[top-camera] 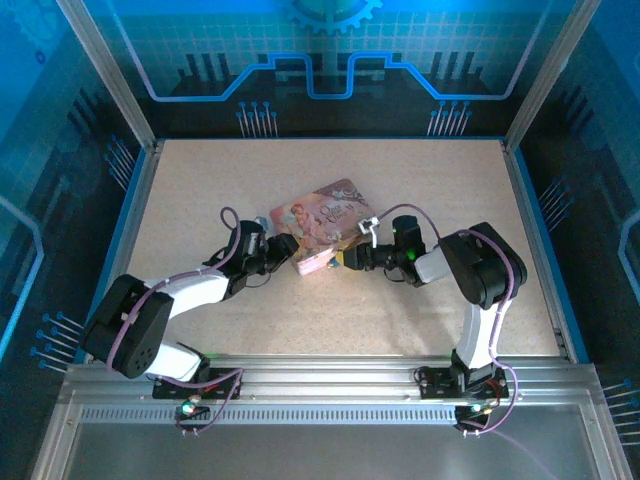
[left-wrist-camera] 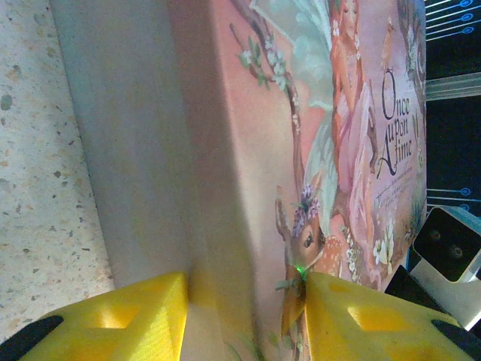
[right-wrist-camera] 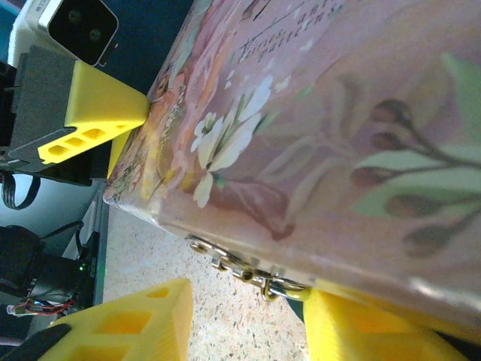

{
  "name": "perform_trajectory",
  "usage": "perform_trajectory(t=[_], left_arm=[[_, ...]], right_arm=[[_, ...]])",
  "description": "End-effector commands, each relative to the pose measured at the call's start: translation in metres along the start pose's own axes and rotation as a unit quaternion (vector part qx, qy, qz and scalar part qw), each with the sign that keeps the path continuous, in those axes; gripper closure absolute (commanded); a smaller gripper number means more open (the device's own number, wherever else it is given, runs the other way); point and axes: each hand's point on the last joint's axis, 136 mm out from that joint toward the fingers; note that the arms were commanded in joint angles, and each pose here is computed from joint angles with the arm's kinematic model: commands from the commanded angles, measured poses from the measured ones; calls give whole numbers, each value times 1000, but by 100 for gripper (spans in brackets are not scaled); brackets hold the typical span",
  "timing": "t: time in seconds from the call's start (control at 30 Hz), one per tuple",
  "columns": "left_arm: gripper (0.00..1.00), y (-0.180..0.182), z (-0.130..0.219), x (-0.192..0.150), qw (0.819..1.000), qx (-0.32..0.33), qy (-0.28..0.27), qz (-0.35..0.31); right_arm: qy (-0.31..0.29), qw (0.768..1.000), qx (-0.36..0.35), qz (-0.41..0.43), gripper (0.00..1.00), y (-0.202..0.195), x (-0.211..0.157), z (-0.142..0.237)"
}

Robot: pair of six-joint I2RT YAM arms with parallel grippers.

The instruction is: Unlock the padlock with the key

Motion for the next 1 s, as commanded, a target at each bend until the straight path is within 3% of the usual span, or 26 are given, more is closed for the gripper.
perform_trajectory(t=[0.0,0.43,0.97], left_arm=[[56,41,0,-22,997,66,34,14],[56,38,0,-21,997,67,34,12],[56,40,1,-21,997,70,33,12]], right_arm=[[8,999,28,24,60,17,2,1],[16,1000,13,17,86,11,-2,2],[-8,1000,-9,8,99,6,9,12]])
Point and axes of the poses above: each hand's point on the last joint's axis, 136 mm out from that joint toward the fingers, its own z axis back along the fingers, its own y axis along the line the jaws close on, x = y × z, and after that the axes turned 6 degrees about z, right-handed
